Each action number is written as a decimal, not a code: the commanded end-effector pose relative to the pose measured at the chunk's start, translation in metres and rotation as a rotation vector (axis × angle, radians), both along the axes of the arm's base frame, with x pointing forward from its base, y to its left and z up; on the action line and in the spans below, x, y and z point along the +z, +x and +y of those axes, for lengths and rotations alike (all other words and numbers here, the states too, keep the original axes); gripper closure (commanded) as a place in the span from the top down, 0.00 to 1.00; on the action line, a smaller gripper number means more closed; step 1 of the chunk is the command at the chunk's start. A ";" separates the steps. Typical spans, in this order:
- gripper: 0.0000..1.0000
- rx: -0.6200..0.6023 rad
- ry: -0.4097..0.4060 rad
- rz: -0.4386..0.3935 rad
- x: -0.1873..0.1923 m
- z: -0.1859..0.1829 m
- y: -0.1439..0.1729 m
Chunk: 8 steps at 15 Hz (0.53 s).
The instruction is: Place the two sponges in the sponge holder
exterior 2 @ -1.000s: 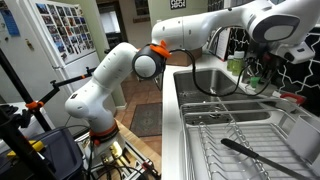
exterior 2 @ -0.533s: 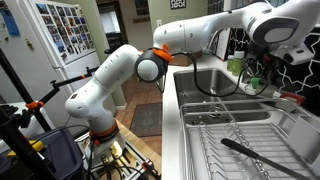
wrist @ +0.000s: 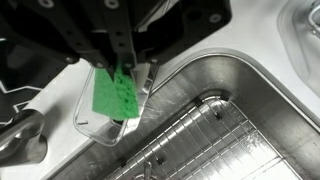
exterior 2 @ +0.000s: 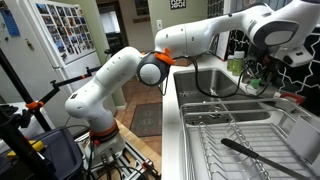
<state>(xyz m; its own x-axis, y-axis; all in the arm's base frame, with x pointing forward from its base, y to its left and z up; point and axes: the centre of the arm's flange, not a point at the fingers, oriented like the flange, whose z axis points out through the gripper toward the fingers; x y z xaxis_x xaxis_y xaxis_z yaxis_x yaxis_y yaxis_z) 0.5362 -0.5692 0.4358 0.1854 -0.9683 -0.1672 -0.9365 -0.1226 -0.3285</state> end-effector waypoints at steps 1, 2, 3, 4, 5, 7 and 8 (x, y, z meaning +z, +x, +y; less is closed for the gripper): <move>0.08 -0.021 0.008 0.010 0.008 -0.040 0.031; 0.12 -0.024 0.005 0.005 0.010 -0.041 0.030; 0.22 -0.030 0.009 0.003 0.011 -0.042 0.030; 0.31 -0.033 0.008 0.000 0.012 -0.043 0.030; 0.35 -0.037 0.008 -0.003 0.013 -0.043 0.030; 0.45 -0.043 0.010 -0.004 0.012 -0.044 0.030; 0.46 -0.043 0.011 -0.003 0.011 -0.044 0.030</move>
<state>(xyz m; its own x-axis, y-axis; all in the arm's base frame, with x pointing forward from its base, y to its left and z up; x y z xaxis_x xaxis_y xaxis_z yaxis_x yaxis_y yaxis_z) 0.5369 -0.5719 0.4389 0.1610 -0.9733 -0.1633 -0.9347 -0.0973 -0.3417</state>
